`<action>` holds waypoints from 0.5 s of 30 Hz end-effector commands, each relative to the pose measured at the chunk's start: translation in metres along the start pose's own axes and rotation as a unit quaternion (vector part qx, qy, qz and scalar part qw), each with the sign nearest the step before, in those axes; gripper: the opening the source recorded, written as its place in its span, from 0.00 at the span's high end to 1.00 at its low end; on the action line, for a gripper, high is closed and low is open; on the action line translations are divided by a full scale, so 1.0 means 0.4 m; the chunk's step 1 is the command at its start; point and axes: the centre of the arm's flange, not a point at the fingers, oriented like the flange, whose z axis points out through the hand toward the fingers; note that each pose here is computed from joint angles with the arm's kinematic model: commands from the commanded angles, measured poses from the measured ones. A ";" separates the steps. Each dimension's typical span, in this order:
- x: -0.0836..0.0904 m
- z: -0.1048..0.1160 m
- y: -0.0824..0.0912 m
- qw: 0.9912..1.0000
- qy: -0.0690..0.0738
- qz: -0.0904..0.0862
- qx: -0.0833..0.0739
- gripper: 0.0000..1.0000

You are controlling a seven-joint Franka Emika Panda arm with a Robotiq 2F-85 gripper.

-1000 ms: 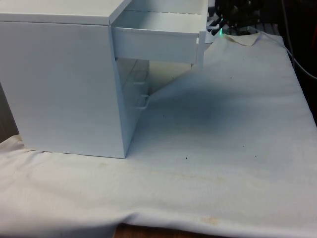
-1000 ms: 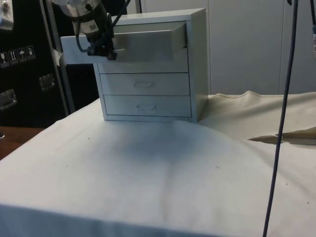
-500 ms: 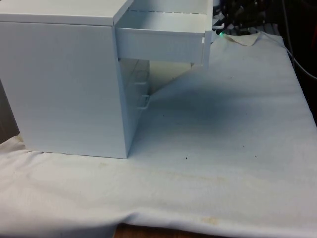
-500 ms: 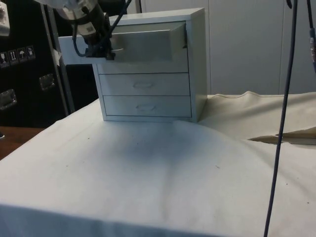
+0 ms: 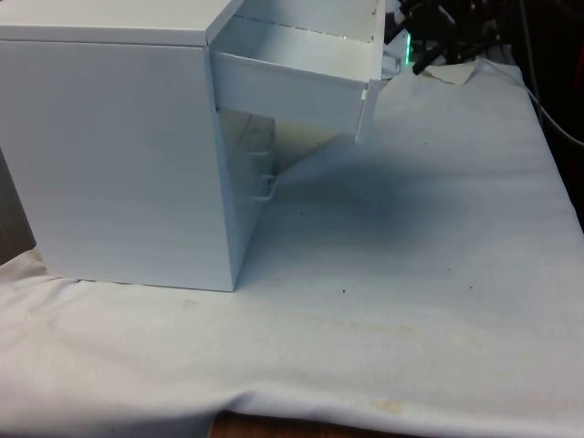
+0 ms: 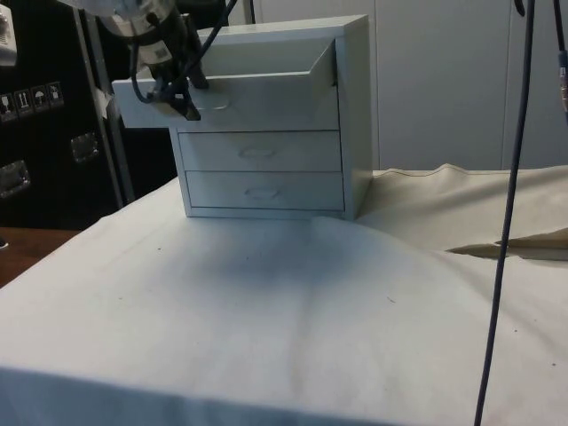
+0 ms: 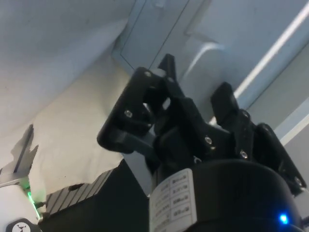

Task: Open the drawer, then close it.

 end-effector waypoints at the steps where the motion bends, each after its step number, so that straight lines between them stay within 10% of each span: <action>1: 0.000 -0.001 0.003 1.000 0.000 0.000 0.001 0.42; 7: 0.000 0.000 0.000 1.000 0.000 0.000 0.000 0.09; 15: -0.004 -0.022 -0.023 1.000 0.005 0.002 0.002 0.00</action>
